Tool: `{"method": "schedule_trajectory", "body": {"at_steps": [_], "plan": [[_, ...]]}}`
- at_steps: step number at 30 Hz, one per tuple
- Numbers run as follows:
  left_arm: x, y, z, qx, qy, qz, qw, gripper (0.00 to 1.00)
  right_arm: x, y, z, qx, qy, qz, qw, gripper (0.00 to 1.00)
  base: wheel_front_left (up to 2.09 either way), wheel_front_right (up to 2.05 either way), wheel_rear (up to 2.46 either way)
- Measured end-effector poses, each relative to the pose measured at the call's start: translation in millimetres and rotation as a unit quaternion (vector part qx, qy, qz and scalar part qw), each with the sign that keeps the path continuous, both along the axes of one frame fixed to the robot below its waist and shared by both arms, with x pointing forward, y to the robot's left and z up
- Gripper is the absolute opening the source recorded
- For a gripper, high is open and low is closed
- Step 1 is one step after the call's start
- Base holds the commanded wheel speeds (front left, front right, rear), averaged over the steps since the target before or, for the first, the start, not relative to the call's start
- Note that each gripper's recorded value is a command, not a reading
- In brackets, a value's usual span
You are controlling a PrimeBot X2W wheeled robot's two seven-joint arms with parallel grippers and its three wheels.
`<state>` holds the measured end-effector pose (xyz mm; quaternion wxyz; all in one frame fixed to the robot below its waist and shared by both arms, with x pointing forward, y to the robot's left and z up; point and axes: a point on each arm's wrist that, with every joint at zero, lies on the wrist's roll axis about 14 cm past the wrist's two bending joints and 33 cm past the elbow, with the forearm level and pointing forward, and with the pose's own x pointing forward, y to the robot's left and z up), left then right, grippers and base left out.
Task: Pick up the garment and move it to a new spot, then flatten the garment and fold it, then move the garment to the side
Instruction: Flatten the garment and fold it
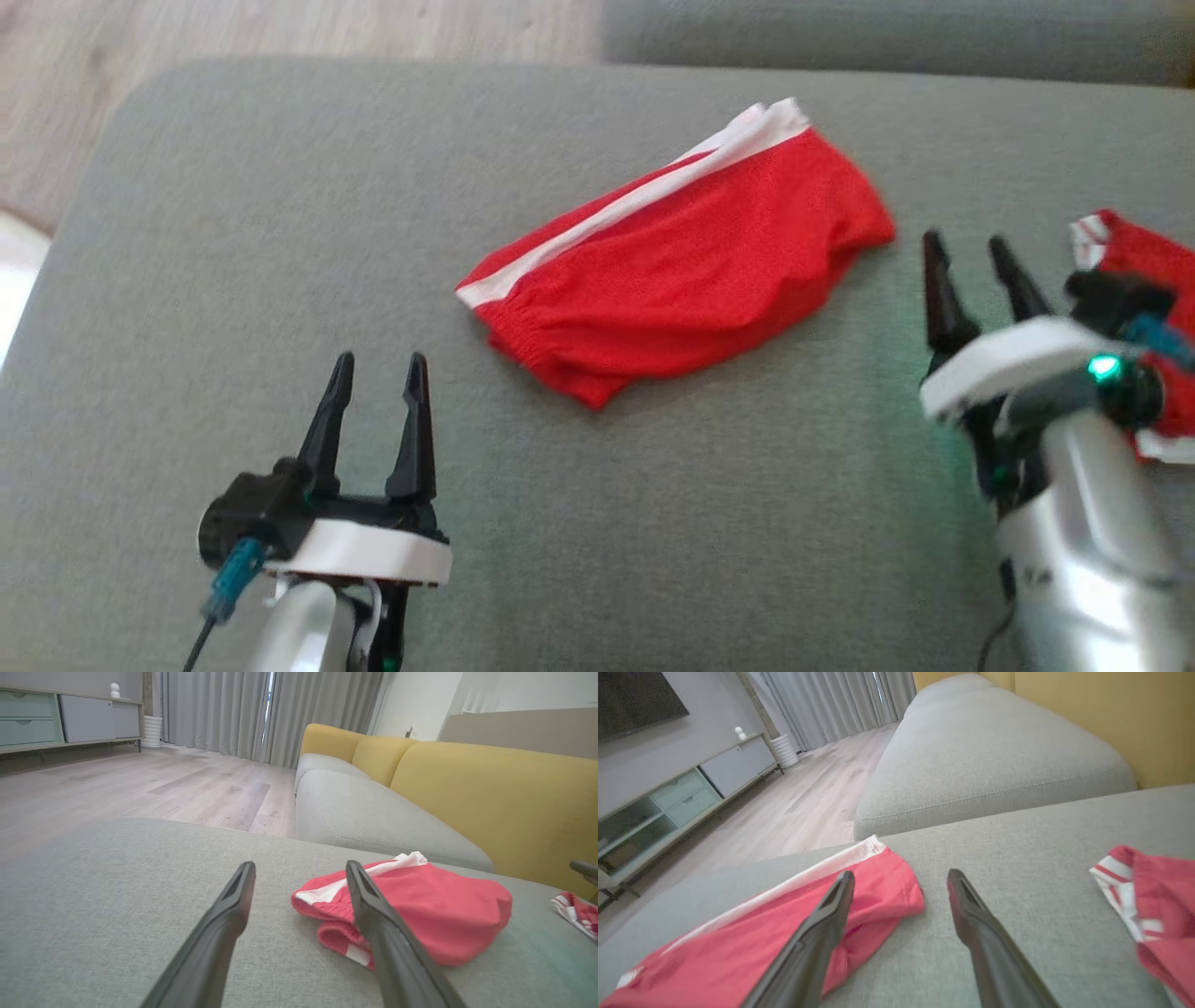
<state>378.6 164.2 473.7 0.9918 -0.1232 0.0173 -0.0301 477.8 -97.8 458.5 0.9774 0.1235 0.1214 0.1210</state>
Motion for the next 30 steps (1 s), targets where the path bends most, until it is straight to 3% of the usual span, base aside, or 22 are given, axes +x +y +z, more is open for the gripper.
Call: {"method": "schedule_trajectory", "body": {"at_steps": [7,14,28,30], "plan": [[8.4,18.5,-4.7,0.011,0.008,0.023,1.000,1.00,44.6,19.8,-35.7,0.054,0.097,-0.007,0.994,1.00,0.00,0.00,0.00],[2.4,33.6,-11.4,0.019,0.021,0.044,0.999,1.00,49.2,39.8,-81.9,0.047,0.197,0.005,0.979,1.00,0.00,0.00,0.00],[2.0,36.4,-13.9,0.006,0.028,0.053,0.998,1.00,67.4,58.9,-95.1,-0.015,0.232,0.044,0.972,1.00,0.00,0.00,0.00],[1.9,37.3,-15.2,0.006,0.030,0.056,0.998,1.00,69.0,60.6,-95.4,-0.014,0.234,0.046,0.971,0.18,0.00,0.00,0.00]]}}
